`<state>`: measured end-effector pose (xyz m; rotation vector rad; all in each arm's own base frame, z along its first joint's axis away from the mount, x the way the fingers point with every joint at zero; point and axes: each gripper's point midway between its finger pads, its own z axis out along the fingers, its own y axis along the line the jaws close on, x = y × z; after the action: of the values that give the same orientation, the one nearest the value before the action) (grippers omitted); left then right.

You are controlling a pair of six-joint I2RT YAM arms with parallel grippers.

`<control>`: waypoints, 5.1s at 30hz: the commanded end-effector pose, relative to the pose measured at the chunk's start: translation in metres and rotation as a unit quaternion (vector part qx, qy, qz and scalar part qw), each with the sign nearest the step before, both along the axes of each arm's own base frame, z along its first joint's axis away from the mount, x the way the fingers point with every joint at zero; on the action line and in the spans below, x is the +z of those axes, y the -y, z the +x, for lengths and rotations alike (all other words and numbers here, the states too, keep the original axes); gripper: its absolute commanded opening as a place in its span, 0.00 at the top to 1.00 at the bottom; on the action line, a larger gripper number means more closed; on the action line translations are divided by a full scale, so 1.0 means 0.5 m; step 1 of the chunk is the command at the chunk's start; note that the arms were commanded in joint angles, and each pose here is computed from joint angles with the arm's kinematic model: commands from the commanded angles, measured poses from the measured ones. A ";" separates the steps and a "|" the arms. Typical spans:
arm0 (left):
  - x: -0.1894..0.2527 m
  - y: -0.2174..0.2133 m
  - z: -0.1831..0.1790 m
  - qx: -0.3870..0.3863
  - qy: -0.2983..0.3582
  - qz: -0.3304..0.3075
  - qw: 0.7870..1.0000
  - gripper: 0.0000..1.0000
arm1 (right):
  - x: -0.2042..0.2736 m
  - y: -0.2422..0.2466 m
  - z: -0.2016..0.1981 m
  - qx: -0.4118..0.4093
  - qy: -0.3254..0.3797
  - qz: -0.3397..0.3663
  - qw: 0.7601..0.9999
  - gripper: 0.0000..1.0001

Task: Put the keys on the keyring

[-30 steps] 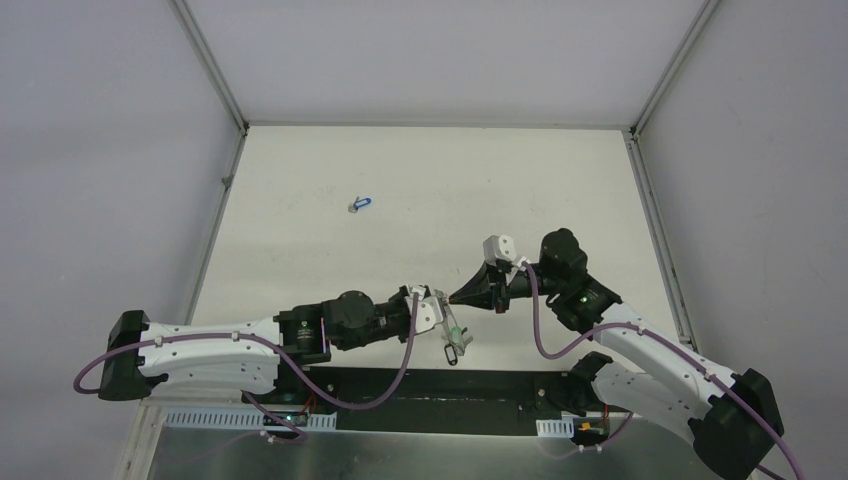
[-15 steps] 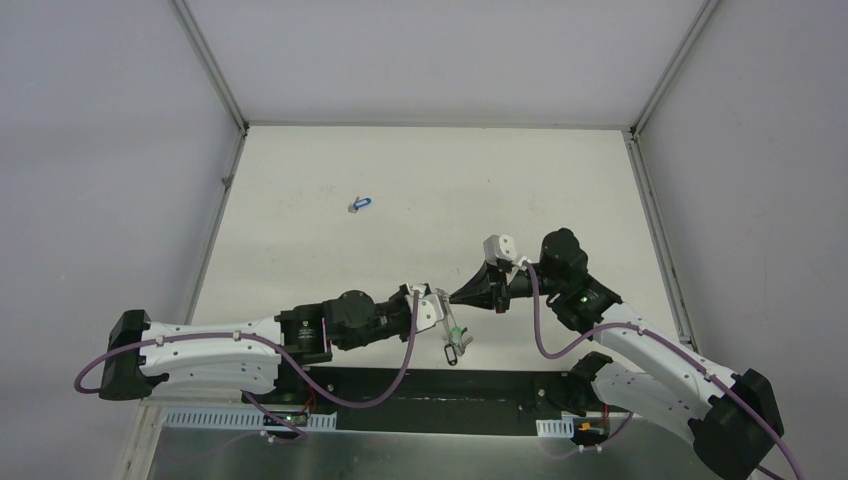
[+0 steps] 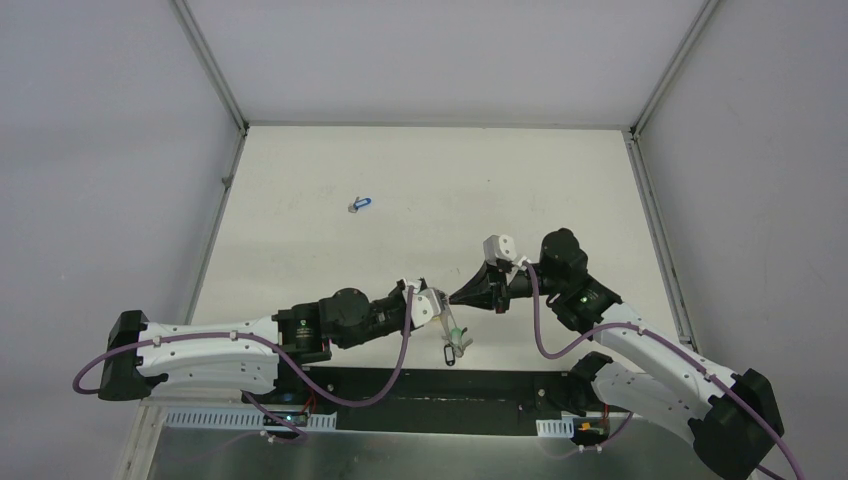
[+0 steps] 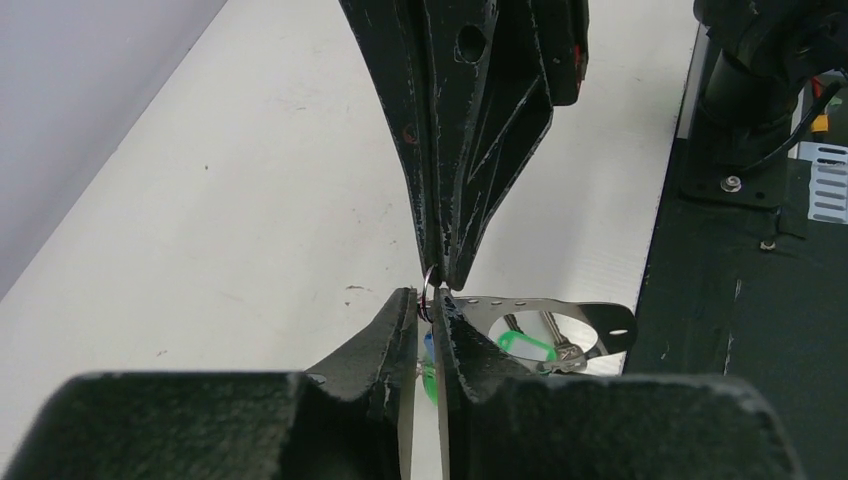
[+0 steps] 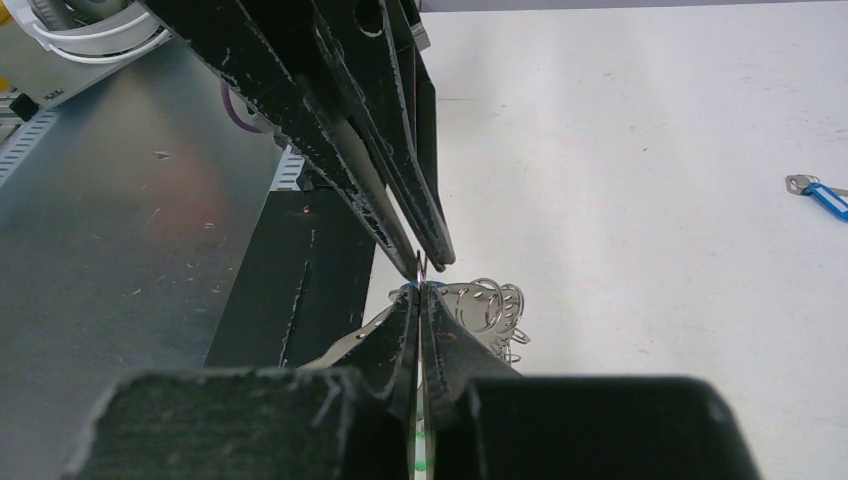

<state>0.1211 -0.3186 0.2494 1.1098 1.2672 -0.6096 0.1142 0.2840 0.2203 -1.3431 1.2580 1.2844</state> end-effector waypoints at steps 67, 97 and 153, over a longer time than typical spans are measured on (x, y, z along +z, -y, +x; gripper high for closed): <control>0.111 -0.011 0.003 0.033 -0.080 0.274 0.958 1.00 | 0.089 -0.068 -0.005 -0.006 -0.061 0.101 0.993 0.77; 0.206 0.001 0.028 -0.038 -0.216 -0.019 0.975 0.42 | 0.094 -0.015 0.033 -0.058 -0.048 0.095 0.993 1.00; 0.124 0.002 0.018 -0.215 -0.191 -0.180 0.941 1.00 | 0.126 0.001 0.036 -0.039 -0.065 0.123 0.989 1.00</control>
<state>0.1335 -0.3179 0.2834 0.9865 1.2775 -1.4086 0.1308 0.2835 0.2673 -1.0460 1.2643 1.4630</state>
